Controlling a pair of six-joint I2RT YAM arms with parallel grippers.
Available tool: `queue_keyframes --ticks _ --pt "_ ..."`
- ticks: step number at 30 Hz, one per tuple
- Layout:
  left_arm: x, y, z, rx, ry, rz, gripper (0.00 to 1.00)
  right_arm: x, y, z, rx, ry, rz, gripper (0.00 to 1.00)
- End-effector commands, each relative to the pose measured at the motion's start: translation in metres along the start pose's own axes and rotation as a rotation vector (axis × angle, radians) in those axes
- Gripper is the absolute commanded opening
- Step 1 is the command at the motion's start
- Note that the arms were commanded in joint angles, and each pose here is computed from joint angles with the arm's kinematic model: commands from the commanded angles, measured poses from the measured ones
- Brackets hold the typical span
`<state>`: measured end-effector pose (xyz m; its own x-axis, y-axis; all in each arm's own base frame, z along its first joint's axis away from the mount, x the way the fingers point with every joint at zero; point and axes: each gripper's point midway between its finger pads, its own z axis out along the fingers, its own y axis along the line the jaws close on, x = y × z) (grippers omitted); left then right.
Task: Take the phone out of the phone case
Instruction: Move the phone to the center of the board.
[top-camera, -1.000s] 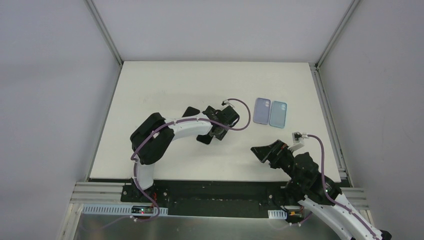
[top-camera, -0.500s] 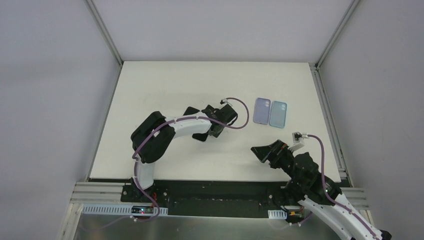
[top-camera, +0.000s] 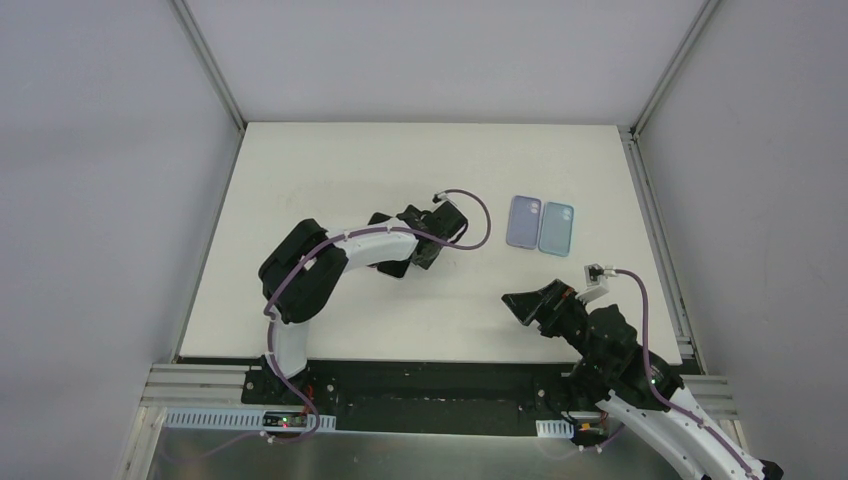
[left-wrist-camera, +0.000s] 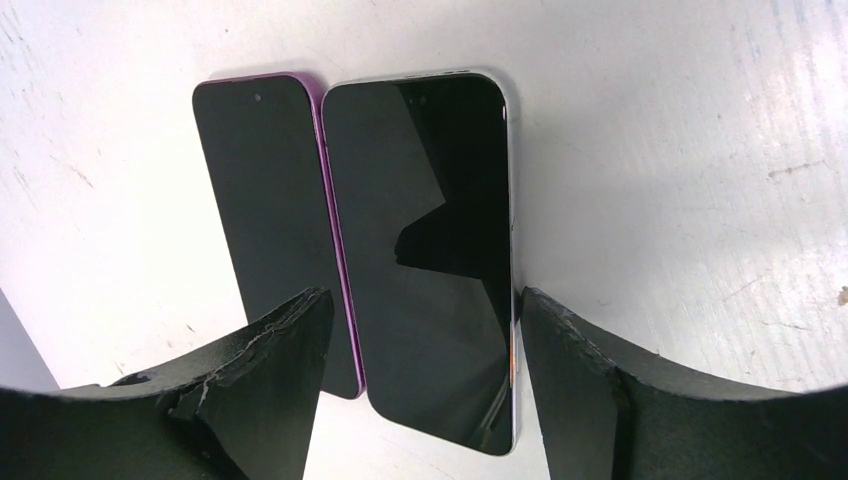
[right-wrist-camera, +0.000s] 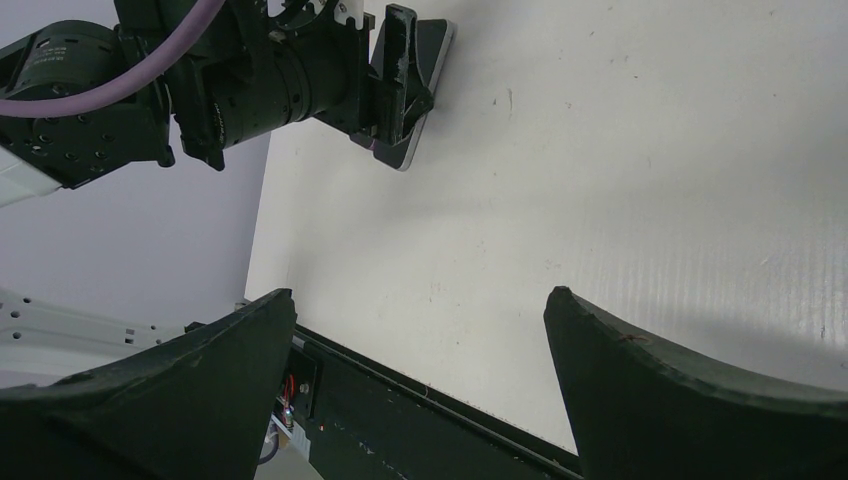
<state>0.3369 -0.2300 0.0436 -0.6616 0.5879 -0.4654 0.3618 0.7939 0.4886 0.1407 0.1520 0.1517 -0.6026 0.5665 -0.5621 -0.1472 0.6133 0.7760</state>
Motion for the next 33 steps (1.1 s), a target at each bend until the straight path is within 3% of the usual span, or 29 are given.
queue_keyframes --ticks 1,20,28,33 --pt "0.007 0.016 0.008 -0.046 0.040 0.013 0.69 -0.011 0.007 -0.006 -0.036 -0.048 0.012 0.99" --pt "0.006 0.035 0.016 -0.069 0.055 -0.089 0.72 -0.009 0.007 -0.002 -0.031 -0.044 0.012 0.99" --pt "-0.014 0.050 -0.018 -0.092 -0.052 -0.166 0.88 -0.010 0.013 -0.003 -0.047 -0.035 0.002 0.99" --pt "-0.028 0.055 -0.047 -0.066 -0.131 -0.213 0.91 -0.013 0.018 -0.005 -0.063 -0.041 0.001 0.99"
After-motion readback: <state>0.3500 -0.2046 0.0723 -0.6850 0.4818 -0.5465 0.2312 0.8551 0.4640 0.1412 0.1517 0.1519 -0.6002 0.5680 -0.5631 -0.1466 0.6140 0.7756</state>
